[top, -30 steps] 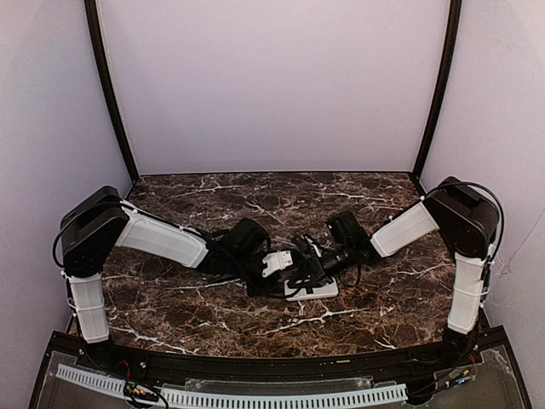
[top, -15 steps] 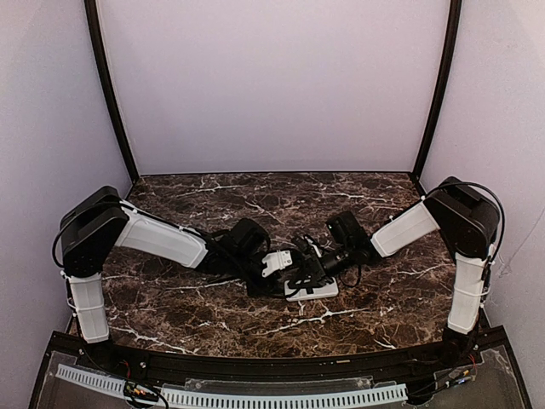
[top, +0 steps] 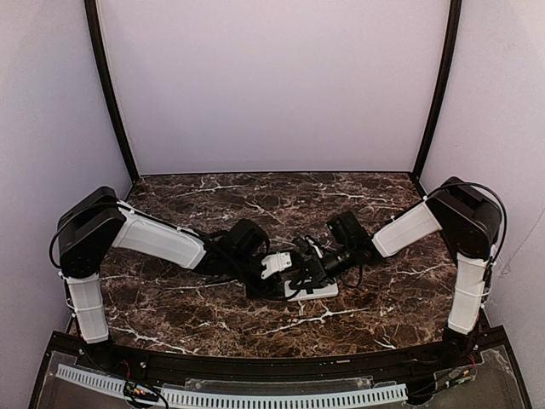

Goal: Load the batteries into the remote control
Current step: Press the battery cover onto the remote control.

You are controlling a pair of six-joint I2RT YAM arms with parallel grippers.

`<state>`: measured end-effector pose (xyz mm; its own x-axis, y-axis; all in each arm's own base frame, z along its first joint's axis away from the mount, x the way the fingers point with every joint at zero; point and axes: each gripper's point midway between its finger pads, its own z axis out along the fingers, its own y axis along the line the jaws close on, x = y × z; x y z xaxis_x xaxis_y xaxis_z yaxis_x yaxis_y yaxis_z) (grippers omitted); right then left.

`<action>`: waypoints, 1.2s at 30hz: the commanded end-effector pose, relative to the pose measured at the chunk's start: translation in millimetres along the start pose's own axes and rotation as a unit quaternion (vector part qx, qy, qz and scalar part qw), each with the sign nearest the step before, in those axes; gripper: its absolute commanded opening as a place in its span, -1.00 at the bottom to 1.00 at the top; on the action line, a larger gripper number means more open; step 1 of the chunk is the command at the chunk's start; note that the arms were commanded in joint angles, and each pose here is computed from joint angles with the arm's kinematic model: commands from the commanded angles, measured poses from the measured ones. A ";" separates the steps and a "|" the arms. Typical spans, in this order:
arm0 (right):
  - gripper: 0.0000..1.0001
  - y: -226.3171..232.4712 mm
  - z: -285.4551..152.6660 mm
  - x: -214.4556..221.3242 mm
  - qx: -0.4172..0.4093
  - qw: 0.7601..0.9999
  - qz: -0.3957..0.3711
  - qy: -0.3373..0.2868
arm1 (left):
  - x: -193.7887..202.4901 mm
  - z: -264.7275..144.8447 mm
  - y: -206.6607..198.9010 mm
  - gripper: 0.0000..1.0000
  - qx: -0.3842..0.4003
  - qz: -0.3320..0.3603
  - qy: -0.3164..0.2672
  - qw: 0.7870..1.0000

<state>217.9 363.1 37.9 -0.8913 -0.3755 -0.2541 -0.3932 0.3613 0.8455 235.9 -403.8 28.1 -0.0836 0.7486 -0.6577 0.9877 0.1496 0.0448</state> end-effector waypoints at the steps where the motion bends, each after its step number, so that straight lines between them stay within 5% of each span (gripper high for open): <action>1: -0.76 -22.5 0.1 18.1 0.039 0.999 0.032 0.015 | -8.9 6.3 -7.5 -0.20 0.011 0.015 0.006 1.000; 11: -0.65 -19.2 -0.2 18.2 0.032 0.999 0.031 0.015 | -19.0 10.6 -14.6 -0.18 0.021 0.011 -0.006 1.000; 18: -0.77 -23.9 -0.5 21.5 0.034 0.999 0.035 0.016 | -19.0 -3.8 -20.7 -0.06 0.026 -0.012 -0.034 0.999; 22: -0.78 -22.8 -3.6 20.4 0.033 0.999 0.035 0.011 | -24.7 -18.6 -23.3 0.16 0.031 -0.030 -0.069 0.997; 29: -0.78 -22.9 -6.2 21.4 0.031 0.999 0.038 0.008 | -25.6 -9.5 -22.2 0.85 0.027 -0.052 -0.088 0.994; 36: -0.78 -23.6 -6.1 20.1 0.028 0.999 0.041 0.006 | -30.3 9.1 -22.0 0.86 0.014 -0.037 -0.090 0.995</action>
<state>214.9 355.3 37.6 -0.8959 -0.3686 -0.2480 -0.3827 0.3569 0.8521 219.0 -423.5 43.1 -0.1516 0.6161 -0.7729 0.9817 0.1851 -0.0450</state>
